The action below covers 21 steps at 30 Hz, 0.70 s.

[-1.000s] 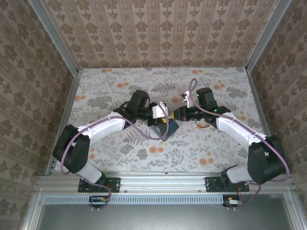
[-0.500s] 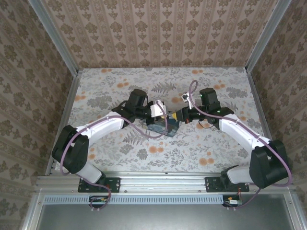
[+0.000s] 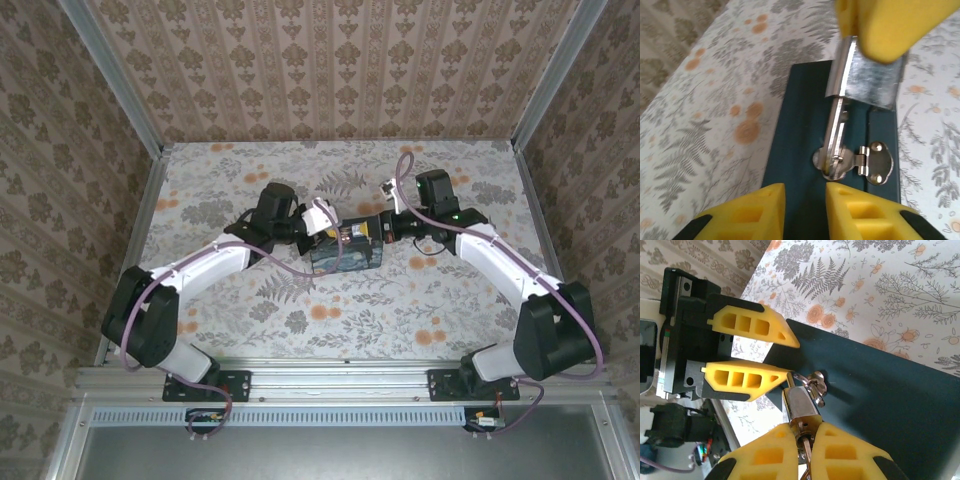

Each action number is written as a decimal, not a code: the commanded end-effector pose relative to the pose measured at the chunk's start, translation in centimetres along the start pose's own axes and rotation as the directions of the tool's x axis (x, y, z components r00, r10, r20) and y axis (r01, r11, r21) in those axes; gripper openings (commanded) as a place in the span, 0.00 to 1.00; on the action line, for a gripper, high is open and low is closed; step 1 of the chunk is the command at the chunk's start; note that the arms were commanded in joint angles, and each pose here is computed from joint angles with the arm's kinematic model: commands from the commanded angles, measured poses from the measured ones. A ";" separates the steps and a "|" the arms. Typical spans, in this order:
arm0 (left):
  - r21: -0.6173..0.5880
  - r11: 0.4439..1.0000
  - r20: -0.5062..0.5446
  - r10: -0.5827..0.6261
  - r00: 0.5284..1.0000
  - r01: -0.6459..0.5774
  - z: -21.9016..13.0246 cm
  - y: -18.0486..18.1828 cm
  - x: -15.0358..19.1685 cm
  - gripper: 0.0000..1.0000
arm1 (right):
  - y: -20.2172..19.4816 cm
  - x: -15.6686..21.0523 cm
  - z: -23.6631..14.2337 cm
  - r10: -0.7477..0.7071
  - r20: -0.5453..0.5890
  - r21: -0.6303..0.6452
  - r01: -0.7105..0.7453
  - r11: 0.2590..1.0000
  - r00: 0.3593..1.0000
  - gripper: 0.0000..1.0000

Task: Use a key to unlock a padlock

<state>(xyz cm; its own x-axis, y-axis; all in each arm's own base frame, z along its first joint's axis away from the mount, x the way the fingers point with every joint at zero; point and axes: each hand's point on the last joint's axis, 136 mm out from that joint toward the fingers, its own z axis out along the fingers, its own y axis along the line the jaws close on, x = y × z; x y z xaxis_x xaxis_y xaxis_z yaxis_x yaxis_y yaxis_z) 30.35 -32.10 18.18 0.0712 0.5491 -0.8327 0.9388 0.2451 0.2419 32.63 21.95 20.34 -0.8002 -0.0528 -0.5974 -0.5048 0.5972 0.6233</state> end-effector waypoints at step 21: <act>-0.249 0.813 -0.096 -0.562 0.821 0.527 -1.0 3.5 4.3 0.40 | -2.2 0.1 2.2 0.608 0.079 -0.128 -0.596 0.792 0.790 0.00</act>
<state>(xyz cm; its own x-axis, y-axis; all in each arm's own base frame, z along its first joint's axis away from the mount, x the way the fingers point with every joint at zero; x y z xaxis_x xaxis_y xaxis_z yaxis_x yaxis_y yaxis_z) 34.15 -28.28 15.17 -0.4271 0.4482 -0.7853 0.7531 0.6571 -0.0345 33.17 22.25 15.88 -0.9360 0.3094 -0.1682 -0.0005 0.4765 0.8792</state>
